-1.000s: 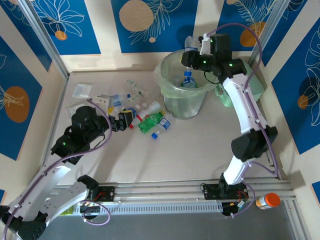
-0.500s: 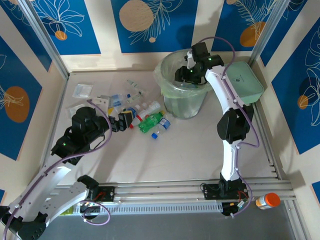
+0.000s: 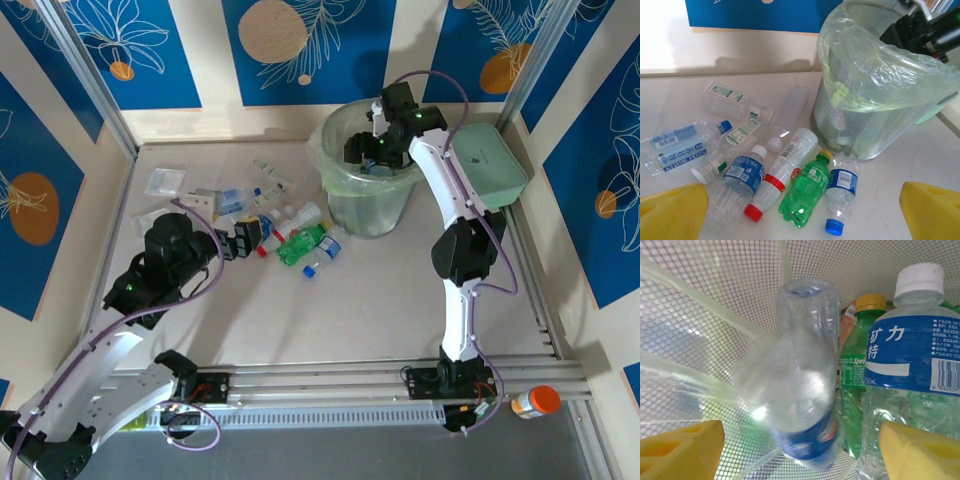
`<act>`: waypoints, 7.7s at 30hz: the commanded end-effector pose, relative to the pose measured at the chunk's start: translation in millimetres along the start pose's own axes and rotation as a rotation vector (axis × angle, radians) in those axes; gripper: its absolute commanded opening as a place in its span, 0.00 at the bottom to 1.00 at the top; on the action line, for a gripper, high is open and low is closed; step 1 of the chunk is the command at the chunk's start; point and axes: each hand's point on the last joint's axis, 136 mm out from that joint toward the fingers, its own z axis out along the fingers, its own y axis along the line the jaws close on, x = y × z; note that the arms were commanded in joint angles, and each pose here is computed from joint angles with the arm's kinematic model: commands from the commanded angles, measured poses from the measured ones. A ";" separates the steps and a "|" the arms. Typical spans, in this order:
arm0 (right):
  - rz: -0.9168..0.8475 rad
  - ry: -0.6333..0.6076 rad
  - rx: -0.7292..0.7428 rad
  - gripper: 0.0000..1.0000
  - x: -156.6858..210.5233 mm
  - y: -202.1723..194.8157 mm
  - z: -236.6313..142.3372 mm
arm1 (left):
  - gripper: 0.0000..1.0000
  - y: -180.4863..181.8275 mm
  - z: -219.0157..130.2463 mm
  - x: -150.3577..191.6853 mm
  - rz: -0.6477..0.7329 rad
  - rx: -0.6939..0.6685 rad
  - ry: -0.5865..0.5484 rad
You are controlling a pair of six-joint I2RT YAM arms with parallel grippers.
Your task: Put the plastic bottles in the bin
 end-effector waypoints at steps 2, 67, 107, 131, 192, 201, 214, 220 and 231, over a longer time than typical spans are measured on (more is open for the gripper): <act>-0.038 -0.135 0.002 0.81 -12.3 16.4 -68.7 | 0.98 6.0 1.0 1.9 0.007 -0.039 0.005; 0.058 -0.540 -0.151 0.71 182.9 -15.3 -191.5 | 0.65 -97.5 233.6 225.5 0.311 -0.008 0.836; 0.126 -0.462 -0.197 0.71 188.2 -14.2 -176.6 | 0.46 -104.3 149.5 253.7 0.283 0.067 0.940; 0.127 -0.489 -0.242 0.71 185.8 -5.0 -188.9 | 0.47 -112.0 144.0 255.7 0.285 0.093 0.945; -0.202 -0.279 -0.862 0.54 190.0 168.0 -204.8 | 0.84 -199.4 -21.8 29.9 0.147 0.810 0.143; -0.055 -0.383 -0.675 0.53 140.7 116.8 -207.4 | 0.92 -153.8 -48.9 -15.8 0.283 0.573 -0.028; 0.061 -0.668 -0.217 0.49 -26.6 20.2 -242.0 | 0.91 -84.4 -31.4 -12.2 0.411 0.193 -0.092; 0.069 -0.595 0.018 0.49 -74.4 -14.8 -197.1 | 0.91 -82.5 -26.2 -6.4 0.412 0.180 -0.074; -0.014 -0.342 0.238 0.51 -75.5 -29.6 -83.8 | 0.91 -76.4 -24.5 -8.3 0.397 0.142 -0.078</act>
